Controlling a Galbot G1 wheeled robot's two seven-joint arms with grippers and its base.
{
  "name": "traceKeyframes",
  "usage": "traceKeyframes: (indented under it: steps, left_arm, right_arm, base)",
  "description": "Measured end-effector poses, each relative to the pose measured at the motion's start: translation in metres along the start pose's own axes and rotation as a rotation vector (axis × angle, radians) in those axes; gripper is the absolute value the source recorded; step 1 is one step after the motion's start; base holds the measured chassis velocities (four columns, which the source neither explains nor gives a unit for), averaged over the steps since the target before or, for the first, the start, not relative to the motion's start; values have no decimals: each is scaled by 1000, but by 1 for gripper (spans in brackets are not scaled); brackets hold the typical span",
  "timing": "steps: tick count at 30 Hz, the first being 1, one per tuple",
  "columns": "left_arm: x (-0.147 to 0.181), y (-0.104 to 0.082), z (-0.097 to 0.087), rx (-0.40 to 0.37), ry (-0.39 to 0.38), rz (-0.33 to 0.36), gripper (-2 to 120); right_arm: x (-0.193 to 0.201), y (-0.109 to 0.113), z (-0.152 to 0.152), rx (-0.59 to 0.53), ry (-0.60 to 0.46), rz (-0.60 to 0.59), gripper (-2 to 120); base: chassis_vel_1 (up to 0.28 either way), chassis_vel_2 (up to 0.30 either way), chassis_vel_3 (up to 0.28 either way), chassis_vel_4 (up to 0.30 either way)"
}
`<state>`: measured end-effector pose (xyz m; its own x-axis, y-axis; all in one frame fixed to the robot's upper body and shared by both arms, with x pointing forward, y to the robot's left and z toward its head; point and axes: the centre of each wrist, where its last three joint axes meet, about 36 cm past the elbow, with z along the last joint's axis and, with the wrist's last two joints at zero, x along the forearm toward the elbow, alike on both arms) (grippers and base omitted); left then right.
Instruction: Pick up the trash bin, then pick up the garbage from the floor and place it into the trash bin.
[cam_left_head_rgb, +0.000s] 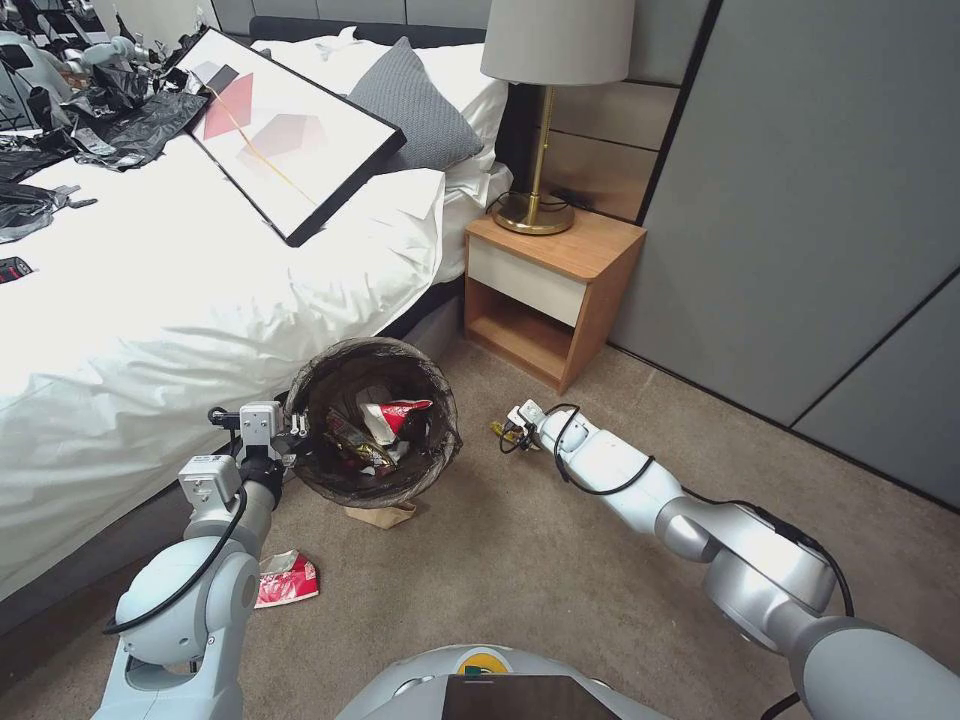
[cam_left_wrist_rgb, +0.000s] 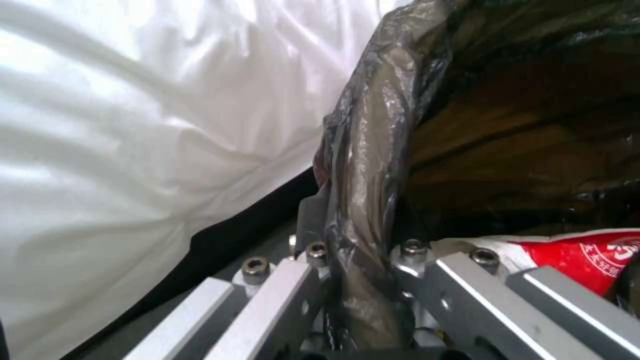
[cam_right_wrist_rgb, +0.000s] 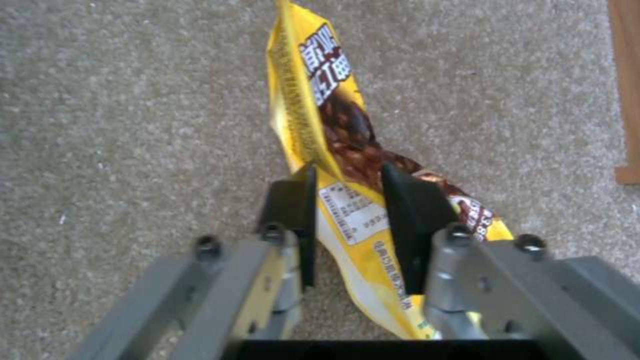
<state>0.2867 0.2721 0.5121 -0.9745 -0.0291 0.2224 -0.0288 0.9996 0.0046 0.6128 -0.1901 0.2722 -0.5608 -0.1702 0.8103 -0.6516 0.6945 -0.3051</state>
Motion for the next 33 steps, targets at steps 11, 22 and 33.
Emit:
traceKeyframes:
  steps: [11, 22, 33]
  left_arm:
    - [2, -1, 1, 1, 6, 0, 0]
    - [4, -2, 1, 0, 5, -1, 0]
    - [4, -3, -1, -2, -2, -2, 0]
  right_arm:
    - [4, -1, 6, -4, -6, 1, 0]
    - [11, -5, 9, -18, -23, 4, 0]
    - [50, -28, 25, -103, -73, 9, 0]
  base:
    - [0, 0, 0, 0]
    - [0, 0, 0, 0]
    - [0, 0, 0, 0]
